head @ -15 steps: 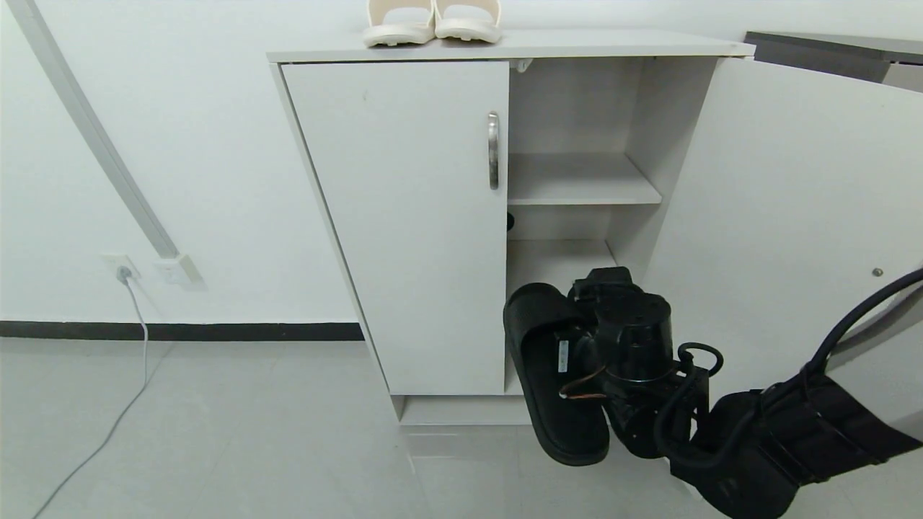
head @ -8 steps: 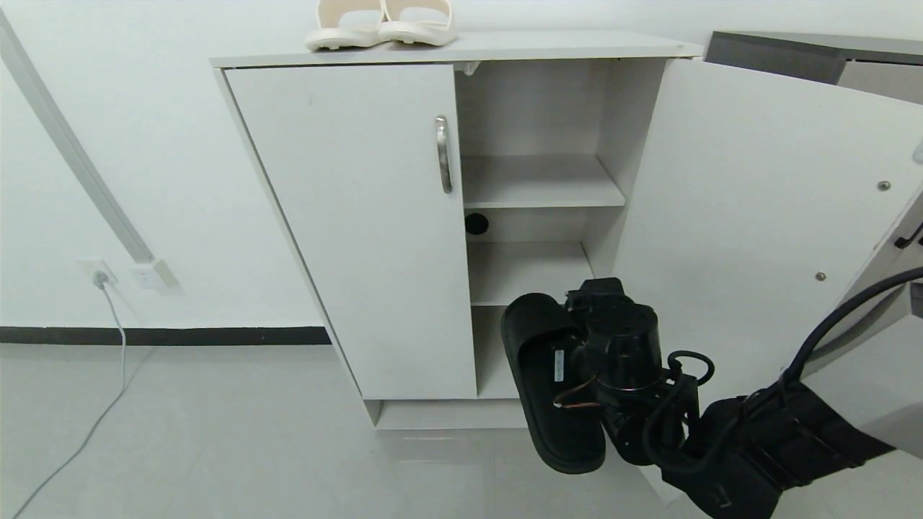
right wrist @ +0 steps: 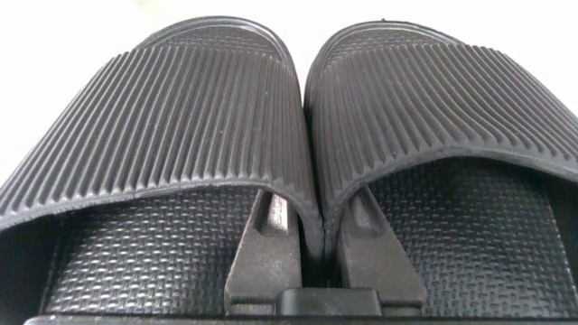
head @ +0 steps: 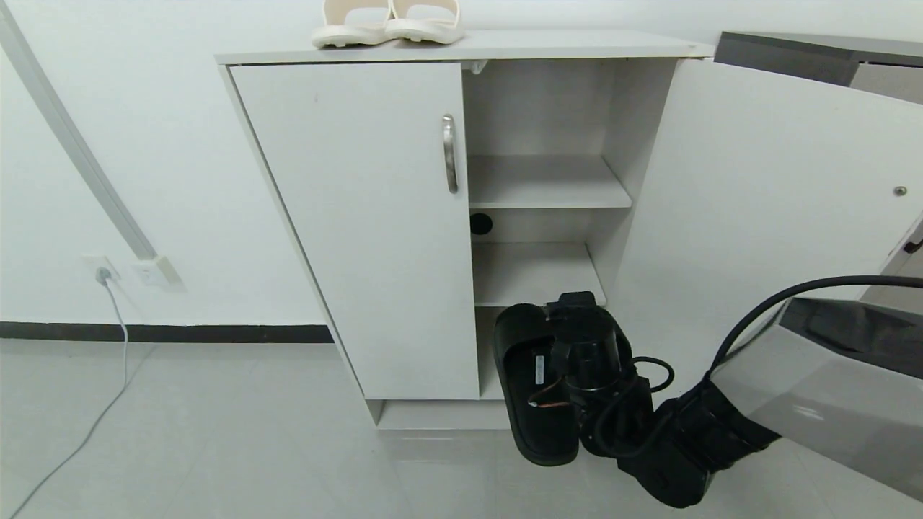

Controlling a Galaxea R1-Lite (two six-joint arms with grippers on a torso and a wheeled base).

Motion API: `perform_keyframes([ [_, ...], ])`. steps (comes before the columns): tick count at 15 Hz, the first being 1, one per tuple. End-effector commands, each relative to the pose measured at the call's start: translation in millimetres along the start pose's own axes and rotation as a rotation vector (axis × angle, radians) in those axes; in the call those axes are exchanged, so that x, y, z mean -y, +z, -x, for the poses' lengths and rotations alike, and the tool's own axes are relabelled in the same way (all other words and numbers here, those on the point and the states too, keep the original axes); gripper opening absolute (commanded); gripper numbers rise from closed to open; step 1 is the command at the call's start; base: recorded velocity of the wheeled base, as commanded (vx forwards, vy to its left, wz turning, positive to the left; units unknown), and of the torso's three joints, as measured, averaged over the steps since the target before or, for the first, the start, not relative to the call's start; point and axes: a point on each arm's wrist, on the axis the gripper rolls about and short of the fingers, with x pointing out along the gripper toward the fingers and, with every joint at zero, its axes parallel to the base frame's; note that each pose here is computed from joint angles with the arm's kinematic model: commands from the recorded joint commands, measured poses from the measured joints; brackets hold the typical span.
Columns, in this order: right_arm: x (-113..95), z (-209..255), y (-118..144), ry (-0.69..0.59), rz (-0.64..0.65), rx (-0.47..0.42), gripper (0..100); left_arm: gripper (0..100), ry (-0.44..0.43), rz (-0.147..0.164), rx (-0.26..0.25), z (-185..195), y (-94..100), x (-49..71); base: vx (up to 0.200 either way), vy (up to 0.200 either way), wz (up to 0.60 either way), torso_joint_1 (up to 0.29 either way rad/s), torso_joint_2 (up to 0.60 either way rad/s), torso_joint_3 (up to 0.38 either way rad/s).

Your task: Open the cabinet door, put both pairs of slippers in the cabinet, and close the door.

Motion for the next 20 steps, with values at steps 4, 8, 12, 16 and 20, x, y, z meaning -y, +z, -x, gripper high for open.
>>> perform_keyframes([
  [4, -2, -16, -14, -0.018, 0.008, -0.014, 0, 0, 0.0, 0.0, -0.003, 0, 0.1, 0.0, 0.0, 0.0, 0.0, 0.001, 0.0, -0.025],
  [8, -6, -22, -16, -0.016, 0.002, -0.01, 0, 0, 0.0, 0.0, -0.003, 0, 0.1, 0.0, 0.0, 0.0, 0.0, 0.001, 0.0, -0.18],
  [12, -9, -25, -5, -0.011, -0.032, 0.039, 0, 0, 0.0, 0.0, -0.003, 0, 0.1, 0.0, 0.0, 0.0, 0.0, 0.004, 0.0, -0.181],
  [16, -10, -23, 8, 0.002, -0.055, 0.137, 0, 0, 0.0, 0.0, -0.003, 0, 0.1, 0.0, 0.0, 0.0, 0.0, 0.001, 0.0, -0.016],
  [20, -3, -29, 8, -0.019, -0.045, 0.135, 0, 0, 0.0, 0.0, -0.003, 0, 0.1, 0.0, 0.0, 0.0, 0.0, 0.0, 0.0, 0.0],
])
